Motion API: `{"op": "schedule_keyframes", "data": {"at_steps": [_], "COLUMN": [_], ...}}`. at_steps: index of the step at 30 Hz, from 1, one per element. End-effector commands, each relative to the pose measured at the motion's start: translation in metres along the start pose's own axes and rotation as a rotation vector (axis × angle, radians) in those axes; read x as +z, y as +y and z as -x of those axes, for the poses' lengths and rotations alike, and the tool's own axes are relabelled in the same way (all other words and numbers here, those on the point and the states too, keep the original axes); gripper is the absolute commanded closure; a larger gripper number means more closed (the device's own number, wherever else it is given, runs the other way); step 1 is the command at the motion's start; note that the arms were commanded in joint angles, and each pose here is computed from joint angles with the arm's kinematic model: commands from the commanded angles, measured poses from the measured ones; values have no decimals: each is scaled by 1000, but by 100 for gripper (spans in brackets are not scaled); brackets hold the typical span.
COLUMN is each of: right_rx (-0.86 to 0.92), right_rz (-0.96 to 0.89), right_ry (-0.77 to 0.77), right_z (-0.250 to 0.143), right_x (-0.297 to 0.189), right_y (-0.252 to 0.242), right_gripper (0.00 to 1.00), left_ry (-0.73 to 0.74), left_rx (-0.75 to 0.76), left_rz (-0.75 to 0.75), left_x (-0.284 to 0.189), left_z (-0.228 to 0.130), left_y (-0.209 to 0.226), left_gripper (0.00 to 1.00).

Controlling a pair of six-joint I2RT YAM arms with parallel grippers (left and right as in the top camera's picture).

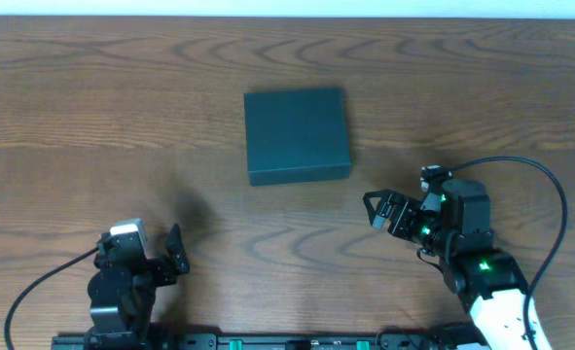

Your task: Pack container

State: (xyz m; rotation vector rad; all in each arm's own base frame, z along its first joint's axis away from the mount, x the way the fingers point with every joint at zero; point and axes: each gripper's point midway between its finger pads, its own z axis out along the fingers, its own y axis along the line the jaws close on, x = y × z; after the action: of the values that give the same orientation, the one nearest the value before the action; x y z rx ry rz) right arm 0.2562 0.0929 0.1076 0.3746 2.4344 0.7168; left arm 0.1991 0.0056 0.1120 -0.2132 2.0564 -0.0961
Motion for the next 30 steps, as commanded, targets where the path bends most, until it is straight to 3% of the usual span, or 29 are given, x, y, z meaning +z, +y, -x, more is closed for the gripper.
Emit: {"op": "schedule_keyframes", "data": {"at_steps": [1, 8, 30], "right_rx": [-8, -8, -15], "right_rz": [1, 1, 8], "right_ry": [-6, -6, -10], "right_z": [2, 2, 2], "right_x": [-1, -1, -2], "right_y": [0, 0, 2], "right_gripper": [1, 1, 1], "left_ry": [-2, 88, 91], "left_rx": [-13, -25, -23], "left_rz": [26, 41, 43], "left_x": [3, 13, 13], "left_z": [-4, -34, -35], "left_y": [5, 11, 11], "left_gripper": [5, 4, 4]}}
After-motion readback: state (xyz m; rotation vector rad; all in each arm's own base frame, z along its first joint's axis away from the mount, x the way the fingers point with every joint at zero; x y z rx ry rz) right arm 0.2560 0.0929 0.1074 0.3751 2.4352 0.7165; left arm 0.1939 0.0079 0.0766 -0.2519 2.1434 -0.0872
